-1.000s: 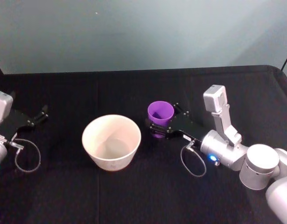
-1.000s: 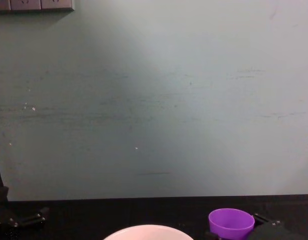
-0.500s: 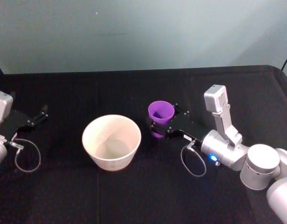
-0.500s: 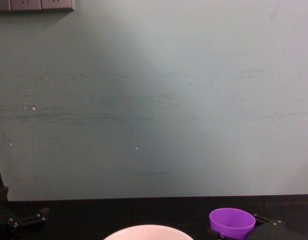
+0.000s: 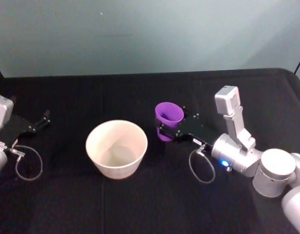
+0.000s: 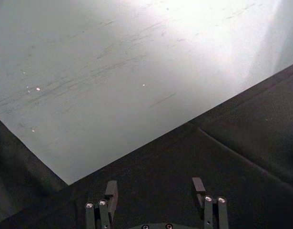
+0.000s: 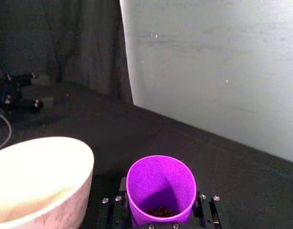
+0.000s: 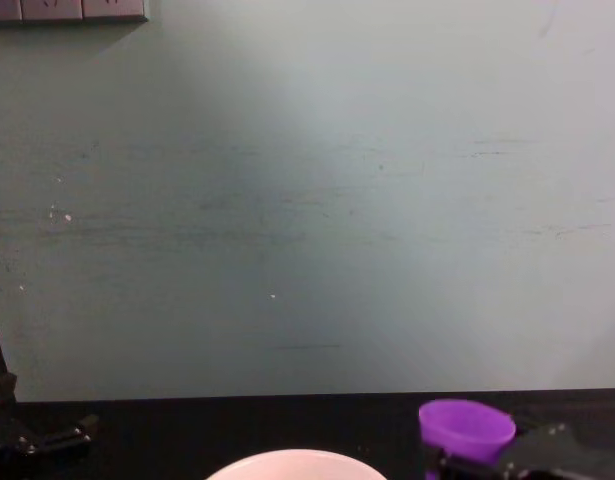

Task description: Pick up the cup and pour the mung beans from the cup into the bowl.

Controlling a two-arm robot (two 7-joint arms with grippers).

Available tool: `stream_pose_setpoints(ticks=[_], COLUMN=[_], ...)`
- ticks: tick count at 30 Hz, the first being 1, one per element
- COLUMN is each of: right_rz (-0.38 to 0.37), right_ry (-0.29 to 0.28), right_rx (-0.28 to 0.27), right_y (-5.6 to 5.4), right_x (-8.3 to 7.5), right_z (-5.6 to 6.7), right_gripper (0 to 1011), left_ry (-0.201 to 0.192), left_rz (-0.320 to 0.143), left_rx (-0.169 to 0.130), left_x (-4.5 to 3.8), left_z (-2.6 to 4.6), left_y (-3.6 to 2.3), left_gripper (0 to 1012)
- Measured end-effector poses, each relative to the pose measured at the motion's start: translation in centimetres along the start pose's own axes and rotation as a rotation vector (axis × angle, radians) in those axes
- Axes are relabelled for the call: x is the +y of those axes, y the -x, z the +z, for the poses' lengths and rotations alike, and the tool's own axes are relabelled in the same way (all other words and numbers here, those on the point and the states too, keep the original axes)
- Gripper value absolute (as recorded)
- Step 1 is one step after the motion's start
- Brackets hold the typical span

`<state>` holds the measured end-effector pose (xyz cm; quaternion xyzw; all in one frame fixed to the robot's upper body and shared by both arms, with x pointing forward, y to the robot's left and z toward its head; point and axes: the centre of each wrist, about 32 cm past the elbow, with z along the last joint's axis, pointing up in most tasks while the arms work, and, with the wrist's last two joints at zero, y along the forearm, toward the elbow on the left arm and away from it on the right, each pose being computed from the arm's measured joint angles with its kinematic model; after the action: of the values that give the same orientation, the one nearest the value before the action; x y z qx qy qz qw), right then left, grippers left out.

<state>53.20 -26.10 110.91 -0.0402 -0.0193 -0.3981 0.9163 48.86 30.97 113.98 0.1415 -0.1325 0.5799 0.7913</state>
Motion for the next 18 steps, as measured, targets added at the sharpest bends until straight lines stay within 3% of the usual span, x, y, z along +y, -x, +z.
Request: stream_pose_setpoints(ticks=[8, 11, 13, 14, 17, 18], right_rz=[-0.005, 0.004, 0.008, 0.013, 0.019, 0.019], right_ry=[-0.025, -0.028, -0.03, -0.036, -0.047, -0.047], right_rx=[-0.002, 0.01, 0.009, 0.002, -0.009, -0.009], right_y=[-0.4, -0.9, -1.1, -1.3, -1.6, -1.6], right_x=[-0.9, -1.5, -1.7, -2.0, -2.4, -2.4], right_z=[4.5, 7.7, 8.9, 10.2, 12.3, 12.3], right_gripper=[730, 730, 731, 731, 731, 731], left_ry=[0.0, 0.0, 0.0, 0.0, 0.0, 0.0], left_rz=[0.0, 0.0, 0.0, 0.0, 0.0, 0.0], left_rx=[0.0, 0.0, 0.0, 0.0, 0.0, 0.0], left_x=[0.0, 0.0, 0.0, 0.0, 0.0, 0.0], left_z=[0.0, 0.0, 0.0, 0.0, 0.0, 0.0], left_y=[0.0, 0.0, 0.0, 0.0, 0.0, 0.0], left_gripper=[1011, 1011, 1011, 1011, 1011, 1011])
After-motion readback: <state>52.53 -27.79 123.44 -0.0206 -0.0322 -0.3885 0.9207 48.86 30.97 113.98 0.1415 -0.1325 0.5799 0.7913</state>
